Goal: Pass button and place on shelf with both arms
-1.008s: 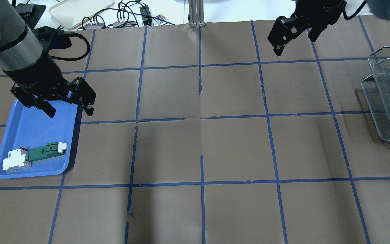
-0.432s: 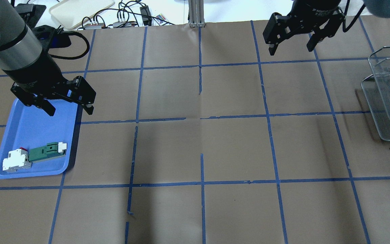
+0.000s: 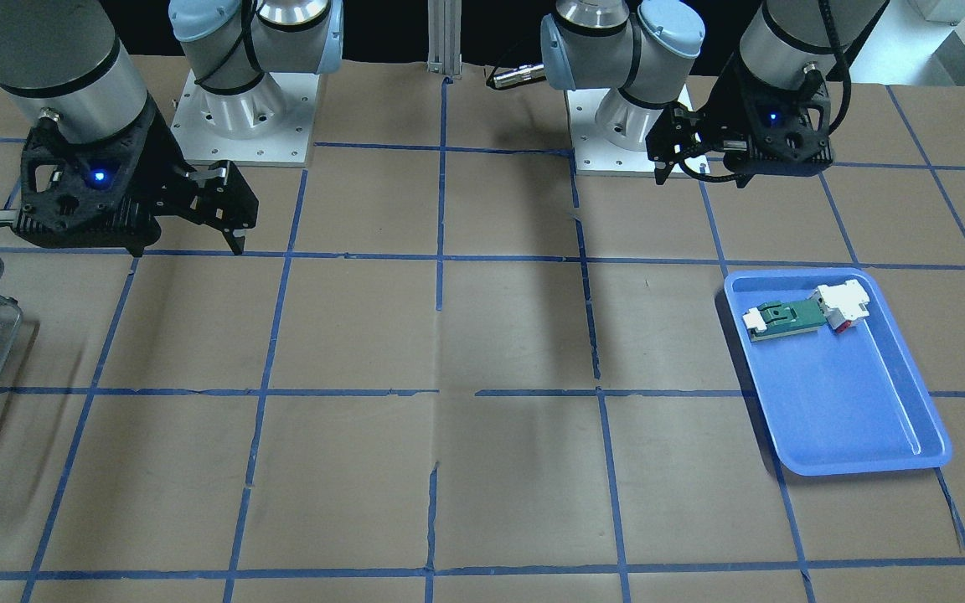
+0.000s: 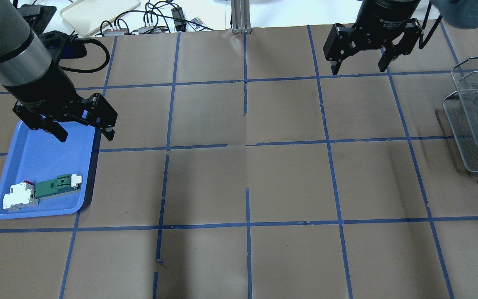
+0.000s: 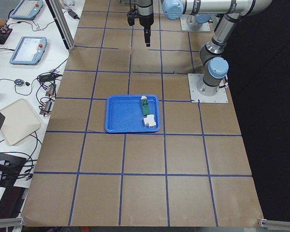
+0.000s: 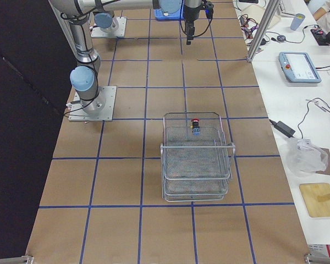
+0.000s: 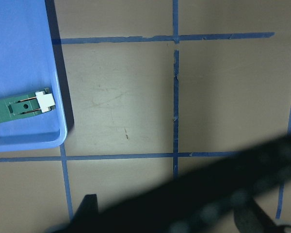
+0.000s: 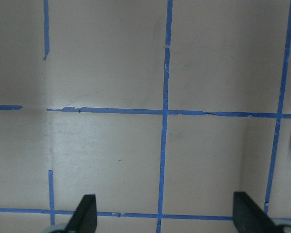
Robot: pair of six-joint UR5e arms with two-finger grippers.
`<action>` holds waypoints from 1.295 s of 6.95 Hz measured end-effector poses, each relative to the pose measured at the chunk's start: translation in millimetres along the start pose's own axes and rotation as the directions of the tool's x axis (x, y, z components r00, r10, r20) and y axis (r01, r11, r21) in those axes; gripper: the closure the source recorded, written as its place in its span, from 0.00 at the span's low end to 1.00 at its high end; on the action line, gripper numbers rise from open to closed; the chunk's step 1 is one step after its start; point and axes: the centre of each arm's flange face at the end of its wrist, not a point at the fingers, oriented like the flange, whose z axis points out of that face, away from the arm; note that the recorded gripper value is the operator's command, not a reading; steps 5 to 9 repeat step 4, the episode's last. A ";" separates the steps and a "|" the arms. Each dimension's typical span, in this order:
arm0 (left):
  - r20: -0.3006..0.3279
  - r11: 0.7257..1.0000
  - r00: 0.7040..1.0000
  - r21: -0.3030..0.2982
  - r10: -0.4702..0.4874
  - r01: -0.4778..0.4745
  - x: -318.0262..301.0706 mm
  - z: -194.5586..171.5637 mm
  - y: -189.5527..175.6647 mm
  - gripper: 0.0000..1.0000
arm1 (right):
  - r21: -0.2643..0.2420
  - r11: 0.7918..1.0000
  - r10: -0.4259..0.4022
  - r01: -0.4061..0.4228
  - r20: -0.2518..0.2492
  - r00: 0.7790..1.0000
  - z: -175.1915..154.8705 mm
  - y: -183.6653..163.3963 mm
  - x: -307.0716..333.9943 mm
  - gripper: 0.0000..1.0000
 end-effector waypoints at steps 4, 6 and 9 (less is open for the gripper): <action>0.001 1.000 1.000 0.004 -0.001 0.001 -0.2 -0.8 -0.9 0.00 | 0.003 1.000 -0.012 0.012 -0.041 0.999 -1.0 3.0 3.6 0.00; 0.001 1.000 1.000 0.004 -0.001 0.001 -0.2 -0.8 -0.9 0.00 | 0.003 1.000 -0.012 0.012 -0.041 0.999 -1.0 3.0 3.6 0.00; 0.001 1.000 1.000 0.004 -0.001 0.001 -0.2 -0.8 -0.9 0.00 | 0.003 1.000 -0.012 0.012 -0.041 0.999 -1.0 3.0 3.6 0.00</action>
